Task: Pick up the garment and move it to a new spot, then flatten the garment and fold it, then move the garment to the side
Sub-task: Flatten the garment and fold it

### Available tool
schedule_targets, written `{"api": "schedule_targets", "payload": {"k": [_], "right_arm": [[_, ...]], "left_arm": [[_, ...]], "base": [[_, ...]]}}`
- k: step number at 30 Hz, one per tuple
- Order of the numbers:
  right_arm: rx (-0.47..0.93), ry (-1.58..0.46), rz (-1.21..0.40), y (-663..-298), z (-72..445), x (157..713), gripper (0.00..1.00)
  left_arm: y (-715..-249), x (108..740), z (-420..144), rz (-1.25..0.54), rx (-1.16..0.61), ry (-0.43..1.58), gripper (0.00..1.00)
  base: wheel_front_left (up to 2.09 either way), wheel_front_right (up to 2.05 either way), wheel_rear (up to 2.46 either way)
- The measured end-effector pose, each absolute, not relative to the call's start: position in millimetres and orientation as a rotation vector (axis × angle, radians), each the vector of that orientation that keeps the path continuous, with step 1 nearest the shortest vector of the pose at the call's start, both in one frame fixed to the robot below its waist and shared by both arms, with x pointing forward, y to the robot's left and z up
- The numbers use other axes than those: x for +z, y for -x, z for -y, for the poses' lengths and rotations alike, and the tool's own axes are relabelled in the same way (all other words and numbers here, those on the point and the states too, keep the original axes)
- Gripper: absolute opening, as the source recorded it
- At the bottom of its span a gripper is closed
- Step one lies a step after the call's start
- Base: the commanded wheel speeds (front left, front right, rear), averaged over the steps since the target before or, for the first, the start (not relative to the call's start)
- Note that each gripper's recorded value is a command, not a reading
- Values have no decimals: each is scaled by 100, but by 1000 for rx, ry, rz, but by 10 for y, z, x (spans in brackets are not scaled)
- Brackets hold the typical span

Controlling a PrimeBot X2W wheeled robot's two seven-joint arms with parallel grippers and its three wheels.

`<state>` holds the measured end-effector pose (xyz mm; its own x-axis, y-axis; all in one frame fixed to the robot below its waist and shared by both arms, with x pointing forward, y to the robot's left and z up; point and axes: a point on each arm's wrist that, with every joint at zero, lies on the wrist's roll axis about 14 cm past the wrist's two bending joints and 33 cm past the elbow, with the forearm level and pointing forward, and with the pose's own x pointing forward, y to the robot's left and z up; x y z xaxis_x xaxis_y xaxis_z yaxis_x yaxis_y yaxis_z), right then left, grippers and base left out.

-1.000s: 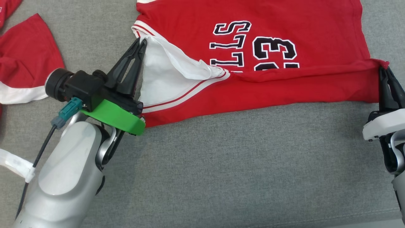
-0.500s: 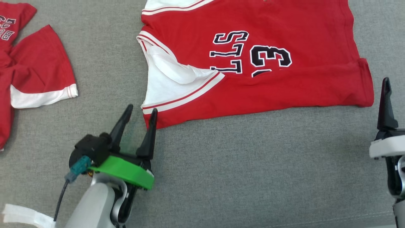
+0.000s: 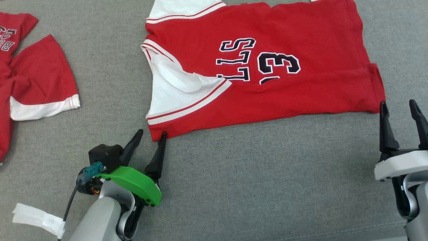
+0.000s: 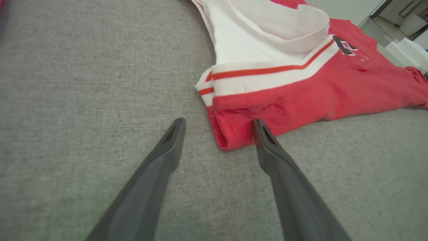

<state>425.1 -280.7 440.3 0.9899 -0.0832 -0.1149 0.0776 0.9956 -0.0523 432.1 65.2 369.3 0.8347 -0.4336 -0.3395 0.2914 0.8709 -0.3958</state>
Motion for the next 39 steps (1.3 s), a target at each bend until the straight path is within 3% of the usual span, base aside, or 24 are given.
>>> {"api": "schedule_targets", "payload": {"k": [1,3,9,20,21,22,23,30,39], "right_arm": [[-82,49,-120,-4249,2813,4395,100],[-89,45,-140,-4221,2832,4336,100],[-99,-7,-262,-4110,2810,3948,100],[-132,-168,-295,-4464,2814,3753,100],[-123,-166,-309,-4469,2794,3715,80],[-101,-154,-327,-4479,2752,3669,37],[-83,-136,-343,-4486,2738,3636,0],[-32,-98,-336,-4547,2725,3701,0],[26,-113,-353,-4275,2748,3787,0]], "left_arm": [[-4320,3682,-636,-442,-400,334,79],[-4326,3671,-612,-451,-412,329,0],[-4287,3689,-593,-460,-430,338,0],[-4314,3820,-702,-415,-424,314,0],[-4319,3828,-713,-411,-425,309,0],[-4325,3838,-724,-408,-423,307,0],[-4326,3846,-733,-407,-421,306,0],[-4317,4003,-743,-361,-426,312,0],[-4027,4122,-794,-377,-411,329,0]], "base": [[0,0,0],[0,0,0],[0,0,0],[0,0,0],[0,0,0],[0,0,0],[0,0,0],[0,0,0],[0,0,0]]}}
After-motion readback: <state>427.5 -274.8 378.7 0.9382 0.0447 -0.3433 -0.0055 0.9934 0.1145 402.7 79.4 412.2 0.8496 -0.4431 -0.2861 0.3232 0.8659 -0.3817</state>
